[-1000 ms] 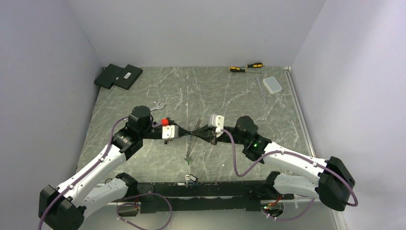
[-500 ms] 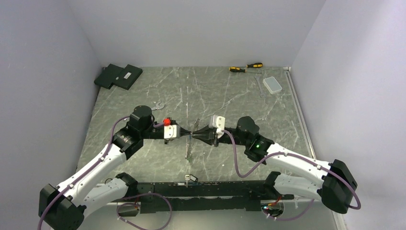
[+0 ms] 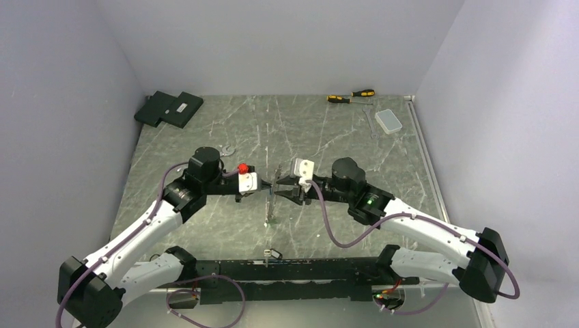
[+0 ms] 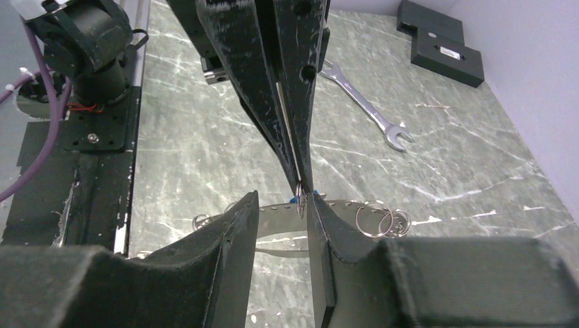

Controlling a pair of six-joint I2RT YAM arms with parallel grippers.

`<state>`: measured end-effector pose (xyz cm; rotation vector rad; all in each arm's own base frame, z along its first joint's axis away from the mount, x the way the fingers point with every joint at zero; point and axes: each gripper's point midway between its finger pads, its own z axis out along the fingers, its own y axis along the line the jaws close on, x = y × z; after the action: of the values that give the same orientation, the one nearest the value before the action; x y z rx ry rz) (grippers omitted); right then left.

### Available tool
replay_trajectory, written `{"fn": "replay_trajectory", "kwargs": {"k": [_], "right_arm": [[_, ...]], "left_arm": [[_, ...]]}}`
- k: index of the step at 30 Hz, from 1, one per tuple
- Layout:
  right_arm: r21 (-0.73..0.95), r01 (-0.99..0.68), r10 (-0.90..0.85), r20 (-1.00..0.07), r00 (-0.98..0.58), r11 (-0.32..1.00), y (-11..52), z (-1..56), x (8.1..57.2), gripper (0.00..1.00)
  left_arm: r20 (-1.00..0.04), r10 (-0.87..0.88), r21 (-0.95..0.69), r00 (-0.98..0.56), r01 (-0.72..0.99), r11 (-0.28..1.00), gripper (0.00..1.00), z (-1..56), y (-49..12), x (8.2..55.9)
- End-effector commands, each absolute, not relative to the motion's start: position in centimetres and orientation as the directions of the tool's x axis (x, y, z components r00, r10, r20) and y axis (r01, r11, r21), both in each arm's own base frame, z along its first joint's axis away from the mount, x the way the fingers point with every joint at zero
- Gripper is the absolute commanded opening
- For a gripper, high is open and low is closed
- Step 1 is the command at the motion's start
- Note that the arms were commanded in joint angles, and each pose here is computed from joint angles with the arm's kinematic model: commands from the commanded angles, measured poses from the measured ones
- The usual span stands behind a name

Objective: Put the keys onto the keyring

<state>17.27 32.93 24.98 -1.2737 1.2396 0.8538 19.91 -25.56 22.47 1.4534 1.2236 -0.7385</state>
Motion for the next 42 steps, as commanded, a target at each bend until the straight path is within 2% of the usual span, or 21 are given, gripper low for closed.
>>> {"fn": "replay_trajectory", "kwargs": {"k": [1, 9, 18, 29, 42], "right_arm": [[-0.261, -0.948, -0.219, -0.951, 0.220, 0.183, 33.5, 26.0, 18.1, 0.36], [-0.280, -0.946, -0.285, -0.931, 0.227, 0.162, 34.8, 24.7, 18.5, 0.36], [-0.294, -0.941, -0.286, -0.928, 0.239, 0.168, 35.3, 24.3, 19.1, 0.29], [-0.321, -0.921, -0.269, -0.928, 0.259, 0.219, 35.4, 25.1, 20.1, 0.30], [-0.332, -0.912, -0.261, -0.927, 0.268, 0.243, 35.0, 25.2, 20.3, 0.25]], "left_arm": [[-0.895, 0.281, 0.383, 0.346, 0.920, 0.086, 0.00, 24.8, -25.8, 20.7], [-0.895, 0.285, 0.381, 0.342, 0.920, 0.094, 0.00, 24.8, -25.7, 20.9], [-0.898, 0.277, 0.379, 0.343, 0.921, 0.087, 0.00, 24.9, -25.8, 20.7], [-0.898, 0.277, 0.377, 0.342, 0.923, 0.081, 0.00, 24.8, -25.9, 20.7], [-0.897, 0.283, 0.376, 0.339, 0.923, 0.086, 0.00, 24.6, -25.8, 20.7]]}}
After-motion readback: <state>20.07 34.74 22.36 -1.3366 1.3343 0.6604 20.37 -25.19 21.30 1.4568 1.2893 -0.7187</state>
